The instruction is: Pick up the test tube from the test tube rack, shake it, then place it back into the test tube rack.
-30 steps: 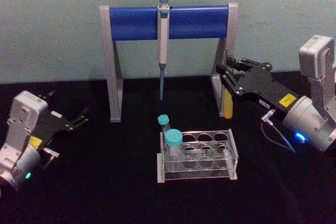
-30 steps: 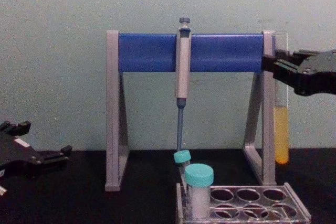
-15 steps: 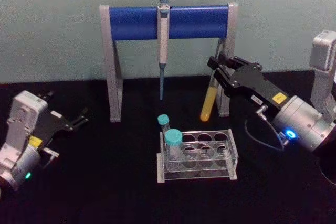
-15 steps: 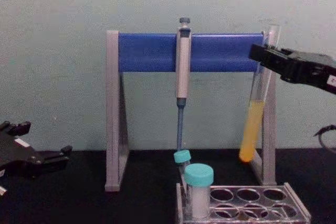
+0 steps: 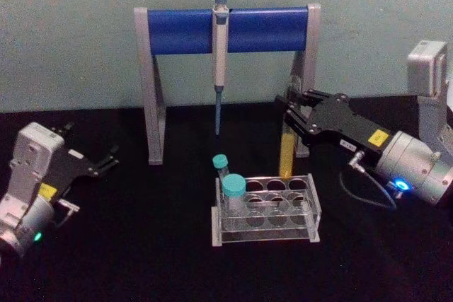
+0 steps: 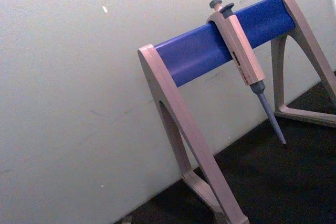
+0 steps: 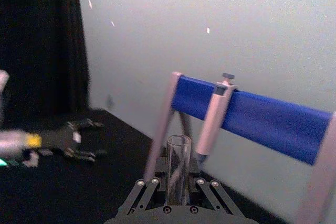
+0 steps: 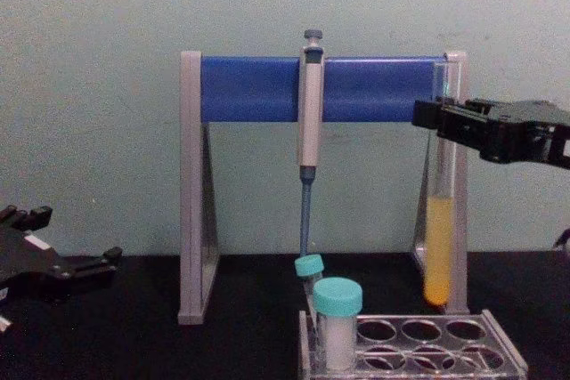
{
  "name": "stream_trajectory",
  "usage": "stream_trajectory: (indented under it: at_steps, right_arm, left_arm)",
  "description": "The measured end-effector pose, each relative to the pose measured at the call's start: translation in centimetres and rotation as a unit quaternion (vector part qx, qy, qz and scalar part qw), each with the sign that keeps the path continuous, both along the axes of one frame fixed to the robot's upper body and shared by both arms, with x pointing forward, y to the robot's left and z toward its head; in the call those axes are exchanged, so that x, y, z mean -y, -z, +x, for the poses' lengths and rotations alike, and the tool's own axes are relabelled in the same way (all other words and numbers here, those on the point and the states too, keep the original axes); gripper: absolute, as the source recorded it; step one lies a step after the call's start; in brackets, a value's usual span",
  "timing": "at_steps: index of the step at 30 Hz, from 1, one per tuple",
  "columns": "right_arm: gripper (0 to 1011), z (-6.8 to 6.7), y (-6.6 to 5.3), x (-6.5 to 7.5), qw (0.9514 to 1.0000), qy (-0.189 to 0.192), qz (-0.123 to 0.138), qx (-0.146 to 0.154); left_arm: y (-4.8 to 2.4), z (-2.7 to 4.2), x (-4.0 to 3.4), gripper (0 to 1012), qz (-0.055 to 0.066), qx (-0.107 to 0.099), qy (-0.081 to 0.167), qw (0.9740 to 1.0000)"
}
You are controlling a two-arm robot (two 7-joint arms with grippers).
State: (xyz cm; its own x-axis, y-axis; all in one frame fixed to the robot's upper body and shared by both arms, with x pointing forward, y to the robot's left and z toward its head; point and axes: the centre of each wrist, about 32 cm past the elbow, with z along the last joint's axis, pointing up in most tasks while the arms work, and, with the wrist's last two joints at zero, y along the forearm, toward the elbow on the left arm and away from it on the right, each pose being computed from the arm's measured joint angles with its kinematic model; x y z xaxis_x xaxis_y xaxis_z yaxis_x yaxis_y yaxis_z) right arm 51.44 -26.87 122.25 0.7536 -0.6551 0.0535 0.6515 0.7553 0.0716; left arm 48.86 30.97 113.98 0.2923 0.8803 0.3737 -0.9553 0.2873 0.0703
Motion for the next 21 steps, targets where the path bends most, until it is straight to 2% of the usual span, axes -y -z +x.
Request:
stream_trajectory:
  at_steps: [2,6,10,16,20,21]
  right_arm:
    - [235,-0.3,-0.3,-0.1,0.9991,0.018,-0.031,0.022]
    - [235,-0.6,-0.5,-0.3,0.9955,0.043,-0.064,0.055]
    - [235,-0.8,-0.4,-0.6,0.9927,0.061,-0.071,0.076]
    - [235,-0.6,0.1,-0.9,0.9931,0.074,-0.041,0.081]
    - [235,-0.4,0.5,-1.0,0.9958,0.064,0.005,0.065]
    - [235,-0.3,0.6,-1.0,0.9966,0.056,0.024,0.056]
  left_arm:
    - [0.0,0.0,0.0,1001,0.0,0.0,0.0,1.0]
    - [0.0,0.0,0.0,1001,0.0,0.0,0.0,1.0]
    - [0.0,0.0,0.0,1001,0.0,0.0,0.0,1.0]
    - [0.0,0.0,0.0,1001,0.0,0.0,0.0,1.0]
    - [0.0,0.0,0.0,1001,0.0,0.0,0.0,1.0]
    - [0.0,0.0,0.0,1001,0.0,0.0,0.0,1.0]
